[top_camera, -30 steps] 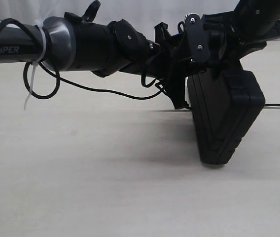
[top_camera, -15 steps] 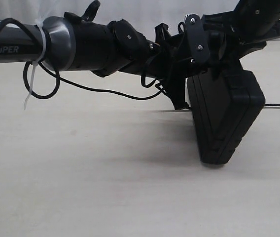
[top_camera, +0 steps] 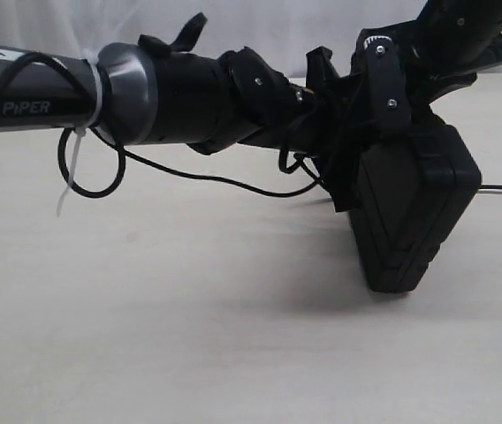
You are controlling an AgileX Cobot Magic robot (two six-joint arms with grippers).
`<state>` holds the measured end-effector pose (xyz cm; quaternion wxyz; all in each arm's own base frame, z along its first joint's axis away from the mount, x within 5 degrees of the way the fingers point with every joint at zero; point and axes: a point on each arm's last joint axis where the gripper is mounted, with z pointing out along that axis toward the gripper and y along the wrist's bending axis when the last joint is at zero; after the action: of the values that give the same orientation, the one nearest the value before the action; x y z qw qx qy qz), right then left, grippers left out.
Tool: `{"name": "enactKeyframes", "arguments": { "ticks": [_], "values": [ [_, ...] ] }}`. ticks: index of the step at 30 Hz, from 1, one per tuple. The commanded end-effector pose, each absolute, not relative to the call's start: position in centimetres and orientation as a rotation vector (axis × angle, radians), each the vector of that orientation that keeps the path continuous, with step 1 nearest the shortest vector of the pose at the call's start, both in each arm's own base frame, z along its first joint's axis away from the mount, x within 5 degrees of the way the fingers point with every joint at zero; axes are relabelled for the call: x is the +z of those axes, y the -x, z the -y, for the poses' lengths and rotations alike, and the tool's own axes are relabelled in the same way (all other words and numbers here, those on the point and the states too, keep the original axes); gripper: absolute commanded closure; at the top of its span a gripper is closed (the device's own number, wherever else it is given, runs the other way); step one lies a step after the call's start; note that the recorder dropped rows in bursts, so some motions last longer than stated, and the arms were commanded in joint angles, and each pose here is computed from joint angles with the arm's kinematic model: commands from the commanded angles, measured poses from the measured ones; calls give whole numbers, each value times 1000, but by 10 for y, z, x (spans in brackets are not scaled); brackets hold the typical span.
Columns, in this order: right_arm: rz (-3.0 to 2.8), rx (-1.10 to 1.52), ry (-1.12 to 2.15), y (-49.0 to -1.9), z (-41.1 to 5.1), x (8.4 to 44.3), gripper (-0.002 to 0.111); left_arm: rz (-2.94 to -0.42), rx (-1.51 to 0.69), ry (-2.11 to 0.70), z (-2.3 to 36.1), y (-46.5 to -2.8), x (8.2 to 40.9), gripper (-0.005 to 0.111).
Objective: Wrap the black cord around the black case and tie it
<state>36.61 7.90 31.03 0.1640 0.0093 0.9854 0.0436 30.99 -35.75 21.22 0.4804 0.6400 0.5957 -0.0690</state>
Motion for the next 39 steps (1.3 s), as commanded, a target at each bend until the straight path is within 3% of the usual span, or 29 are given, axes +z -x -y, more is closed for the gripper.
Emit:
{"name": "enactKeyframes", "arguments": {
  "ticks": [1,11,14,15,19,20,26,32,35,39],
  "values": [
    [-2774,239,-29,-365,-90,318,104,-1420,-150,-1550,365,-304,216,107],
    [-2795,221,-18,-363,-89,317,104,-1452,-149,-1509,361,-310,217,105],
    [-2795,221,-18,-363,-89,317,104,-1470,-156,-1500,357,-314,217,90],
    [-2795,221,-18,-363,-89,317,104,-1486,-164,-1489,354,-317,217,75],
    [-2798,202,-13,-363,-88,317,104,-1501,-205,-1521,350,-318,216,46],
    [-2800,199,-13,-363,-88,316,104,-1501,-219,-1543,348,-319,215,45],
    [-2800,192,-11,-363,-87,316,104,-1623,-301,-1451,322,-336,224,45],
    [-2800,192,-11,-363,-87,316,104,-1728,-400,-1460,307,-347,208,47],
    [-2801,191,-11,-363,-87,316,104,-1739,-407,-1457,311,-347,200,63],
    [-2801,191,-11,-363,-87,315,104,-1713,-391,-1468,314,-347,196,77]
  ]
}}
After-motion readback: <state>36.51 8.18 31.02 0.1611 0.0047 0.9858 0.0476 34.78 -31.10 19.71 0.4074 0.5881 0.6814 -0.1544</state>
